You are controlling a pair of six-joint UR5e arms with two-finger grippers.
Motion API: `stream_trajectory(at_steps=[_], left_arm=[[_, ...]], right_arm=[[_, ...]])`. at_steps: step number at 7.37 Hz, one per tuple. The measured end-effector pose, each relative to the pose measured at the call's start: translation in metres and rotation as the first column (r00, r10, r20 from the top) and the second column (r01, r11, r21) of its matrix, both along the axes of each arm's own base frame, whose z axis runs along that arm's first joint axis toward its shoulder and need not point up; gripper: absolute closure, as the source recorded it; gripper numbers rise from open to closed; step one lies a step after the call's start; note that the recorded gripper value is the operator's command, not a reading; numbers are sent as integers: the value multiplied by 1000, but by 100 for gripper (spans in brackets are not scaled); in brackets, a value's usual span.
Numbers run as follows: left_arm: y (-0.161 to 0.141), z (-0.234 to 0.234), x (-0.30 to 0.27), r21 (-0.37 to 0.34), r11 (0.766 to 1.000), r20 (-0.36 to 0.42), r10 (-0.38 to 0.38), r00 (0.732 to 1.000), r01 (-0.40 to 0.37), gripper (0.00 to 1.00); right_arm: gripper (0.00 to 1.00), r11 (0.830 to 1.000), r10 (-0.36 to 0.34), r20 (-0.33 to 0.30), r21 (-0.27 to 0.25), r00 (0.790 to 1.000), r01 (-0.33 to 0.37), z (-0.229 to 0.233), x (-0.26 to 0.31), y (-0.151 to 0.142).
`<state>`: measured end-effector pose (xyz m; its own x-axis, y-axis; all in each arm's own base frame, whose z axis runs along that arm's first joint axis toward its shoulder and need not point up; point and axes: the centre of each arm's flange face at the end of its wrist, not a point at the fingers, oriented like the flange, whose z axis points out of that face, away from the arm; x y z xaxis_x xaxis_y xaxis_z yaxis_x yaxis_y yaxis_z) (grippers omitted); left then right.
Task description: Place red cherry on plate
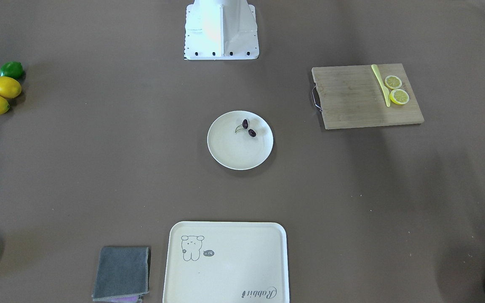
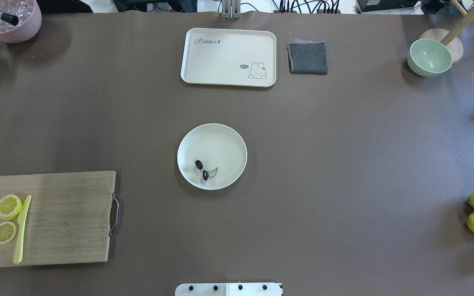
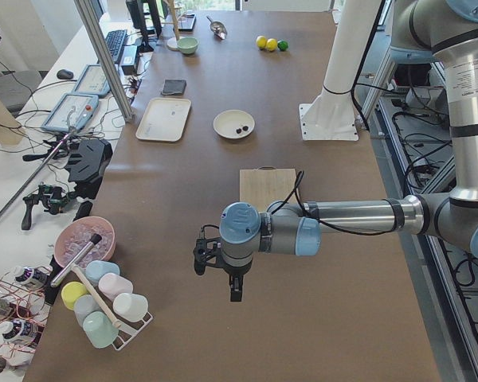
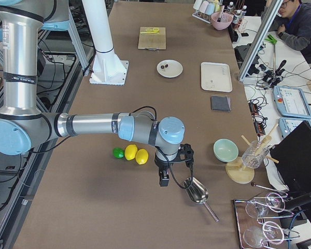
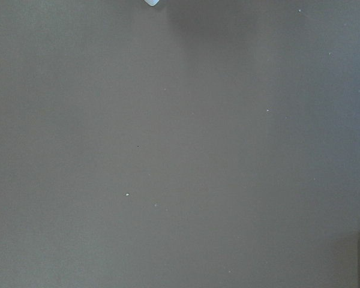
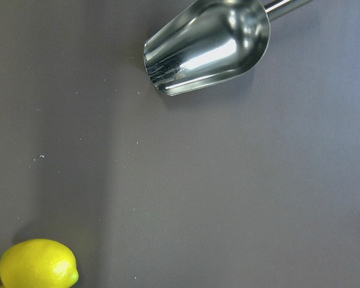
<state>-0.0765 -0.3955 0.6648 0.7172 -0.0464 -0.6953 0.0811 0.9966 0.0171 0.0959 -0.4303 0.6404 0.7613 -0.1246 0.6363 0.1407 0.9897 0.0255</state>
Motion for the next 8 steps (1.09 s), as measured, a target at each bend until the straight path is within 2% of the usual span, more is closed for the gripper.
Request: stream_trajectory(at_steps=[4, 8], left_arm=[[-2, -2, 0, 6, 1000, 0, 0, 1000, 0, 2], [-4, -5, 0, 11, 1000, 0, 0, 1000, 0, 2]], right_arm=[[0, 1000, 0, -9, -9, 1000, 0, 3, 0, 19], [0, 1000, 3, 0, 16, 1000, -3, -10, -1, 14]])
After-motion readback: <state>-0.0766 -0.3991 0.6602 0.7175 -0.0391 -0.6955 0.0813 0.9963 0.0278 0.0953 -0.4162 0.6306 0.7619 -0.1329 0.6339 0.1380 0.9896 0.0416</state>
